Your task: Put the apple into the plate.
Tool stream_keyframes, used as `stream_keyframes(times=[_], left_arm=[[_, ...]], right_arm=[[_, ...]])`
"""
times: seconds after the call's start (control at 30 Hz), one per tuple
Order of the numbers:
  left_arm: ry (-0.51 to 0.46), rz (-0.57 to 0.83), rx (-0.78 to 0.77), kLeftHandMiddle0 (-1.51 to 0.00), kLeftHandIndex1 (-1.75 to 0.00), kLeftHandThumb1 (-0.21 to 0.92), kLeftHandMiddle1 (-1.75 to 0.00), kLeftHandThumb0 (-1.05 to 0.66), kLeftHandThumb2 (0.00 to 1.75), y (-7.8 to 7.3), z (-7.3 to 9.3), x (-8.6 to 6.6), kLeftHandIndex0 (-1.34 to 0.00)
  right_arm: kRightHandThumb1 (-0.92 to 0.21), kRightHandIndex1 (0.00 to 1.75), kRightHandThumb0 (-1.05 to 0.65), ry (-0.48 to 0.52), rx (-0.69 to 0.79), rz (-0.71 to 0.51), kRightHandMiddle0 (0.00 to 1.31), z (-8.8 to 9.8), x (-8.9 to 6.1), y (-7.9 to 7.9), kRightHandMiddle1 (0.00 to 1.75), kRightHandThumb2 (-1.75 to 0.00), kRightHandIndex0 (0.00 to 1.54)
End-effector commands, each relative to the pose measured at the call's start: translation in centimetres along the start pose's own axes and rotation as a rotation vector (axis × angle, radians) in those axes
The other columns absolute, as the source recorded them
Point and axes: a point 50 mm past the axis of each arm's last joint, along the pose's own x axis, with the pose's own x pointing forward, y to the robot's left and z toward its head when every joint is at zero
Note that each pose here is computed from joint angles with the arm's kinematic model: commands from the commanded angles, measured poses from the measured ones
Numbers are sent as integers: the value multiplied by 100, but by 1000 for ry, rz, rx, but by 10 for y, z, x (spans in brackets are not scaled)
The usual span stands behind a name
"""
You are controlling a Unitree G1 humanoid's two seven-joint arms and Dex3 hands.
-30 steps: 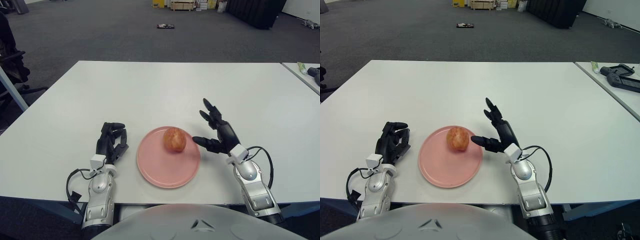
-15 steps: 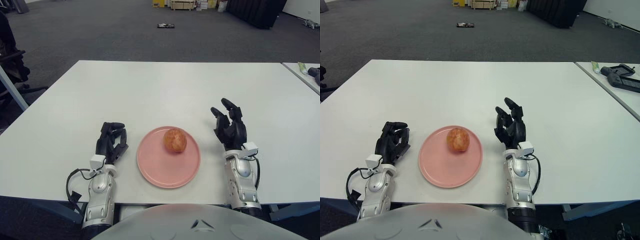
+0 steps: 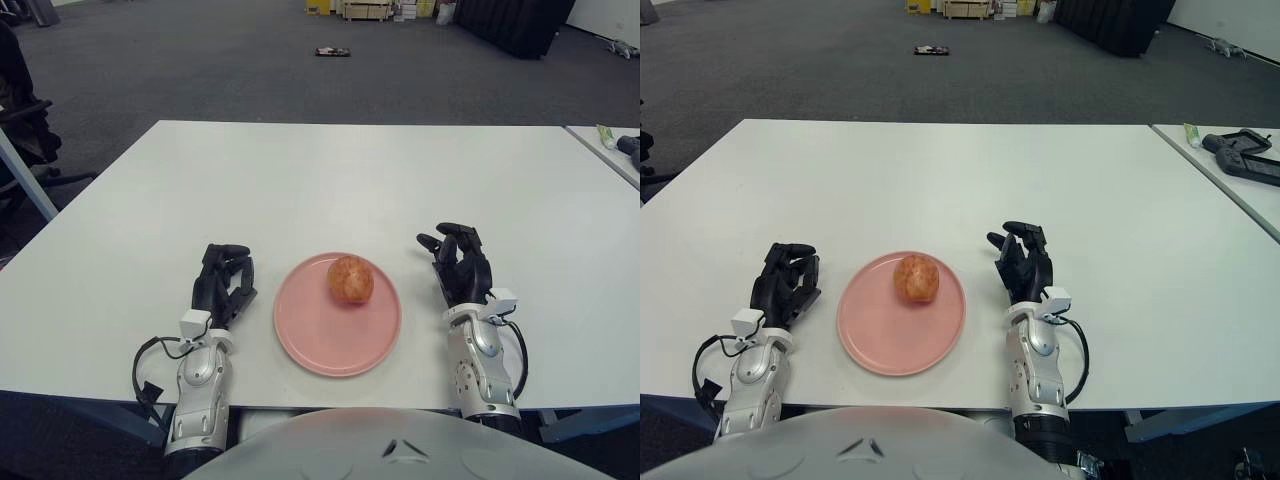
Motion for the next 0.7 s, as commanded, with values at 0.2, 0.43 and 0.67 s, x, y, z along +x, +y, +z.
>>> stream_keyframes(times=[0.2,0.43,0.67], left_arm=[[64,-6,13,-53,-175,84,-138,-36,65,0,-7,-2,-24],[68,-5,7,-51,-175,86,-142,-36,61,0,-7,-1,-23],[72,-7,-5,-50,-175,87,-143,-35,60,1,-6,-1,-23]], right_arm=[[-72,131,-38,17,41,-10,31,-5,4,6,175,-80,59],[-68,135,-38,125,94,9,34,-9,4,7,175,-86,61],[-67,134,-38,256,125,42,35,-8,2,6,175,-87,58]])
